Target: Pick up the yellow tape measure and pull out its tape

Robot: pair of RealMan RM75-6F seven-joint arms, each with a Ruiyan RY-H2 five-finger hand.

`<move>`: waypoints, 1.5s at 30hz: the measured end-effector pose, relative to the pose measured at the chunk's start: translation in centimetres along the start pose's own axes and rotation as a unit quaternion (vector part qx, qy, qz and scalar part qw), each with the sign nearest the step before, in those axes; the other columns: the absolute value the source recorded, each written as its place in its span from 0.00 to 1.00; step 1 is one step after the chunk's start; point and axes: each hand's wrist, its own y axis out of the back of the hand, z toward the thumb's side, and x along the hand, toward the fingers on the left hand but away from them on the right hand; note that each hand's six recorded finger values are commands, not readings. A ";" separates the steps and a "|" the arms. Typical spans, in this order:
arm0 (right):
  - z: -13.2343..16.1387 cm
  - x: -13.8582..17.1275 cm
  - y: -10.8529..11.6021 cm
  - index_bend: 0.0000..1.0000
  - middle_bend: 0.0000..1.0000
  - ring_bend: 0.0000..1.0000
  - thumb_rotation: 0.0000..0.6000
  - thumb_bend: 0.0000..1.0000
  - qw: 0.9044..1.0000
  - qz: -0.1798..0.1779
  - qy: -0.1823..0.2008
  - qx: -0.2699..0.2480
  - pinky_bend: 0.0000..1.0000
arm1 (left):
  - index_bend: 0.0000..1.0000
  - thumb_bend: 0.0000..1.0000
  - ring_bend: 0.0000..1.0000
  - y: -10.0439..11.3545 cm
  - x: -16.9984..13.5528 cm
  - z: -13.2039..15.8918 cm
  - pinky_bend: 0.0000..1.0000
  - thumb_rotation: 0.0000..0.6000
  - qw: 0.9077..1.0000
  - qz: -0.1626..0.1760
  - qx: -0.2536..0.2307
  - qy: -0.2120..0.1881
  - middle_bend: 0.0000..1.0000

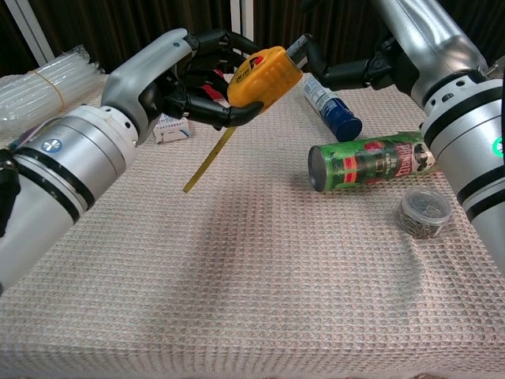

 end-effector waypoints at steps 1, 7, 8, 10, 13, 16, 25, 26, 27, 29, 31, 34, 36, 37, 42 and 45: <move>0.0 0.0 0.0 0.46 0.07 0.00 1.00 0.55 1.000 0.000 0.000 0.000 0.00 | 0.56 0.38 0.51 0.0 0.0 0.0 0.58 1.00 1.000 0.000 0.000 0.000 0.56; 0.2 -0.1 0.2 0.63 0.10 0.00 1.00 0.59 1.000 -0.005 0.007 -0.007 0.00 | 0.56 0.38 0.51 0.1 0.0 0.0 0.58 1.00 1.000 -0.001 -0.005 0.002 0.56; 0.3 -0.1 0.2 0.66 0.11 0.00 1.00 0.60 1.000 -0.007 0.008 -0.008 0.00 | 0.56 0.38 0.51 0.1 -0.1 0.0 0.58 1.00 1.000 -0.001 -0.005 0.002 0.56; 0.3 -0.1 0.3 0.71 0.12 0.00 1.00 0.60 1.000 -0.010 0.010 -0.011 0.00 | 0.56 0.38 0.51 0.2 -0.1 -0.1 0.58 1.00 1.000 -0.001 -0.007 0.003 0.56; 0.2 -0.1 0.5 0.79 0.14 0.00 1.00 0.59 1.000 -0.016 0.011 -0.012 0.00 | 0.56 0.38 0.51 0.2 -0.1 -0.2 0.58 1.00 1.000 -0.001 -0.010 0.005 0.56; 0.1 -0.1 0.6 0.83 0.15 0.00 1.00 0.59 1.000 -0.020 0.011 -0.012 0.00 | 0.56 0.38 0.51 0.3 0.0 -0.3 0.58 1.00 1.000 0.000 -0.012 0.007 0.56; -0.9 0.0 2.2 0.88 0.18 0.00 1.00 0.58 0.998 -0.055 -0.001 -0.020 0.00 | 0.56 0.38 0.51 1.1 -0.2 -1.3 0.58 1.00 1.000 0.008 -0.014 0.017 0.56; -1.2 0.0 2.5 0.88 0.18 0.00 1.00 0.58 0.998 -0.060 -0.003 -0.020 0.00 | 0.56 0.38 0.51 1.2 -0.2 -1.5 0.58 1.00 1.000 0.008 -0.014 0.019 0.56; -1.4 0.0 2.8 0.88 0.18 0.00 1.00 0.58 0.998 -0.064 -0.005 -0.019 0.00 | 0.56 0.38 0.51 1.4 -0.3 -1.8 0.58 1.00 1.000 0.009 -0.013 0.021 0.56; -2.0 0.1 3.5 0.88 0.18 0.00 1.00 0.58 0.997 -0.074 -0.010 -0.019 0.00 | 0.56 0.38 0.51 1.8 -0.5 -2.3 0.58 1.00 1.000 0.008 -0.012 0.024 0.56; -2.5 0.2 4.3 0.89 0.19 0.00 1.00 0.58 0.996 -0.084 -0.015 -0.019 0.00 | 0.56 0.38 0.51 2.2 -0.8 -2.9 0.58 1.00 1.000 0.006 -0.010 0.027 0.56; -3.4 0.3 5.7 0.89 0.19 0.00 1.00 0.58 0.995 -0.100 -0.022 -0.021 0.00 | 0.56 0.38 0.51 3.0 -1.1 -3.9 0.58 1.00 0.999 0.003 -0.007 0.032 0.56; -4.0 0.5 6.6 0.90 0.19 0.00 1.00 0.59 0.993 -0.110 -0.027 -0.020 0.00 | 0.56 0.39 0.51 3.6 -1.4 -4.7 0.58 1.00 0.999 0.000 -0.008 0.035 0.56; -4.5 0.5 7.3 0.90 0.19 0.00 1.00 0.58 0.992 -0.117 -0.030 -0.020 0.00 | 0.56 0.39 0.51 4.0 -1.6 -5.1 0.58 1.00 0.999 -0.001 -0.008 0.036 0.56; -6.0 1.0 10.1 0.90 0.19 0.00 1.00 0.58 0.988 -0.146 -0.043 -0.030 0.00 | 0.57 0.40 0.52 6.3 -2.8 -7.5 0.59 1.00 0.999 -0.001 -0.010 0.042 0.57; -7.1 1.5 12.1 0.90 0.19 0.00 1.00 0.58 0.984 -0.166 -0.052 -0.037 0.00 | 0.57 0.40 0.52 7.9 -3.8 -8.9 0.59 1.00 0.999 0.005 -0.015 0.050 0.57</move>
